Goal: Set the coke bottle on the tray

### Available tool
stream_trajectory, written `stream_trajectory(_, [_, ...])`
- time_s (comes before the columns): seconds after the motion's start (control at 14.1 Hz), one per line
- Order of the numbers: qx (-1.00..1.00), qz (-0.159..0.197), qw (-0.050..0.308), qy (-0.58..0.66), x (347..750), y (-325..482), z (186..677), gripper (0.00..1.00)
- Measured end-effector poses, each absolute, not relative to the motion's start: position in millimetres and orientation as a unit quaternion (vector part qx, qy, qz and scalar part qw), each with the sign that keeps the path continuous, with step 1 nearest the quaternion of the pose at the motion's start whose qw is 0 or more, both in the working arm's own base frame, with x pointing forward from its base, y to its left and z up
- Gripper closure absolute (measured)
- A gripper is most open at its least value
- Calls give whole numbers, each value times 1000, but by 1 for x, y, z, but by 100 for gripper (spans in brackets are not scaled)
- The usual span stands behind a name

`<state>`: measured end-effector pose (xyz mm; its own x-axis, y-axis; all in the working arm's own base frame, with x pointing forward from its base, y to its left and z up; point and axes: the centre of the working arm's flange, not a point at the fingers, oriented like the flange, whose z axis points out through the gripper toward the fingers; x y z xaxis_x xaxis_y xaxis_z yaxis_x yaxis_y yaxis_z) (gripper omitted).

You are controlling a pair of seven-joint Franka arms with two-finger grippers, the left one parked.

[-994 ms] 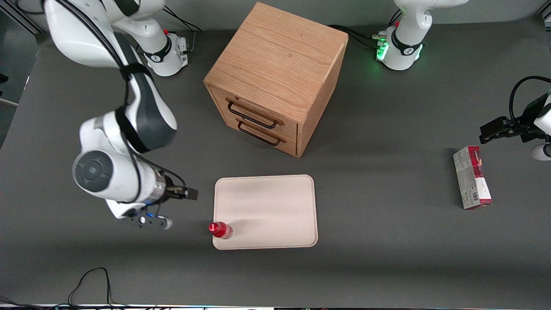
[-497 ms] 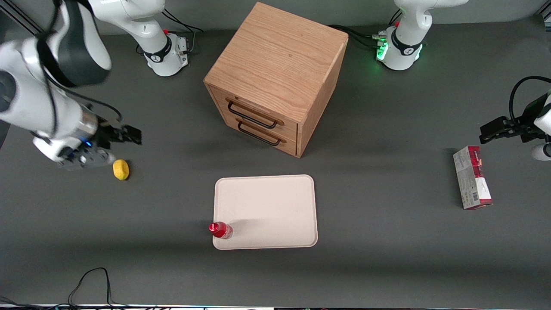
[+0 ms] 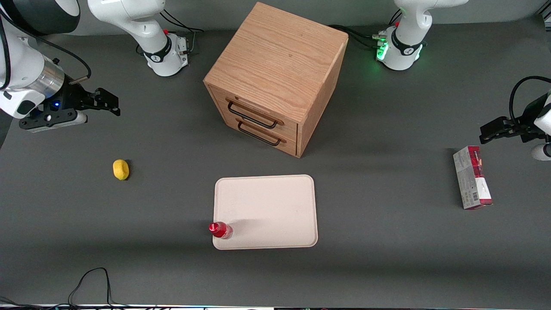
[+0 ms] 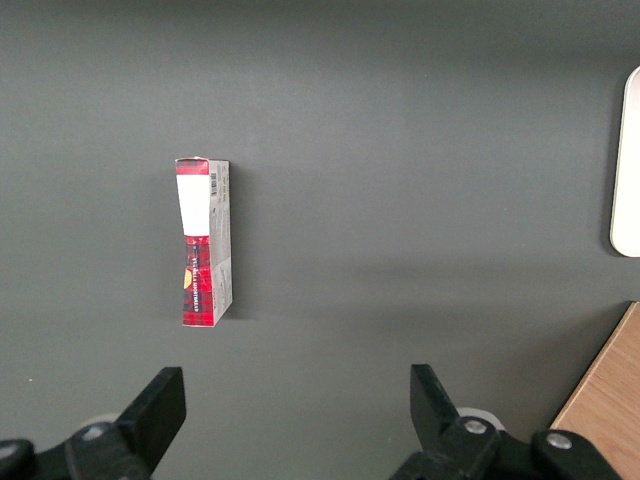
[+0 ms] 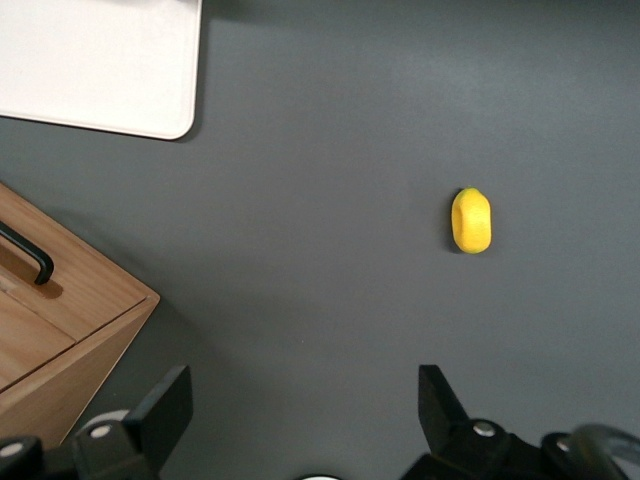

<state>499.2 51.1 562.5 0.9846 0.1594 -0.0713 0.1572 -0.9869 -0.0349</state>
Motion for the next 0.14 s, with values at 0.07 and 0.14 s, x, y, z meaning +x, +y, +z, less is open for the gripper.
stream_trajectory(0.07, [-996, 37, 15, -80, 500, 52, 563, 0])
stream_trajectory(0.14, [-996, 37, 15, -80, 501, 52, 564, 0])
